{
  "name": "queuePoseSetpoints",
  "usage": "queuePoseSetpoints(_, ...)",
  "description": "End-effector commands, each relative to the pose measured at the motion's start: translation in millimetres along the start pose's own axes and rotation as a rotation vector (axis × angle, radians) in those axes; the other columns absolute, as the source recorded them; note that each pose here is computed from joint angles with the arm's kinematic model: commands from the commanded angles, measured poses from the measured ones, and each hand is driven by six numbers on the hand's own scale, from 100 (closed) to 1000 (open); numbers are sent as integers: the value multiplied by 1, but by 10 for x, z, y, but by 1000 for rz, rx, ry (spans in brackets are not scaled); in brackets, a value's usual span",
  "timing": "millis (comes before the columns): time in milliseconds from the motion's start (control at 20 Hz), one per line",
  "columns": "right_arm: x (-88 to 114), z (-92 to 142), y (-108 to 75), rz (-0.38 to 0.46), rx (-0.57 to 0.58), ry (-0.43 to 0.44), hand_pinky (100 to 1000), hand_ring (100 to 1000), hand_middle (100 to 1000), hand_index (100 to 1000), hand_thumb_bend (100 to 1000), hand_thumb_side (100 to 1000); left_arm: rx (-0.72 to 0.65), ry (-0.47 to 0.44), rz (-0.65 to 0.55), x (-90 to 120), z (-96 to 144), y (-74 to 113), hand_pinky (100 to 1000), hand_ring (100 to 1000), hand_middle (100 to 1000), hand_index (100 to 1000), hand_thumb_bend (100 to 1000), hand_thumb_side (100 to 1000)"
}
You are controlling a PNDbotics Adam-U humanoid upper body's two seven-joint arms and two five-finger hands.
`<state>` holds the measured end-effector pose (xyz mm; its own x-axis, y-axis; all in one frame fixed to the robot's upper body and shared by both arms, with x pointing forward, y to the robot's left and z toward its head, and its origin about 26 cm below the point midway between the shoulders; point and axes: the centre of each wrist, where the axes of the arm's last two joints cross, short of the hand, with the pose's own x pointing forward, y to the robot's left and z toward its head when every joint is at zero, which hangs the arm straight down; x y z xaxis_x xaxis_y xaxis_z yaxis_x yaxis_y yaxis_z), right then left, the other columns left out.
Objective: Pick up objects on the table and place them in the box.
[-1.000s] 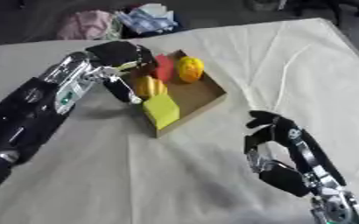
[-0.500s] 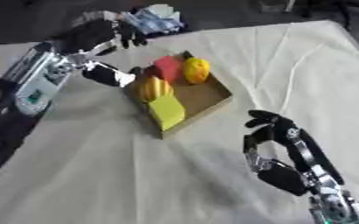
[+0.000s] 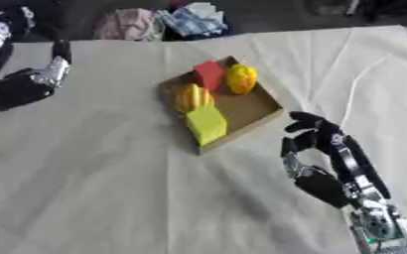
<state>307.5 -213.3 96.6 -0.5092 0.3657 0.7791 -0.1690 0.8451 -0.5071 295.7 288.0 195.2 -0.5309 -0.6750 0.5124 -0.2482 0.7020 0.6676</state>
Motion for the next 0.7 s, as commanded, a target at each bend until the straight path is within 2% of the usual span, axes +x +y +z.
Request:
queuePoseSetpoints(50,7,7,-79,22,-43,-1,611,596,662,857,100,388,114,67,109,-28,140,-68,707,594,620,841,100,538)
queuePoseSetpoints(200,-16,30,-89,19,-79,13,610,597,662,857,100,397,163,161,199,-74,293,-225,703,592,618,843,100,575)
queuePoseSetpoints(400,-39,50,-112,25,-113,28,610,596,663,858,100,402,165,244,274,-86,406,-402,703,593,620,848,100,616)
queuePoseSetpoints(700,-44,62,-101,19,-129,33,609,596,663,858,100,405,128,296,308,-116,480,-577,703,593,623,850,100,636)
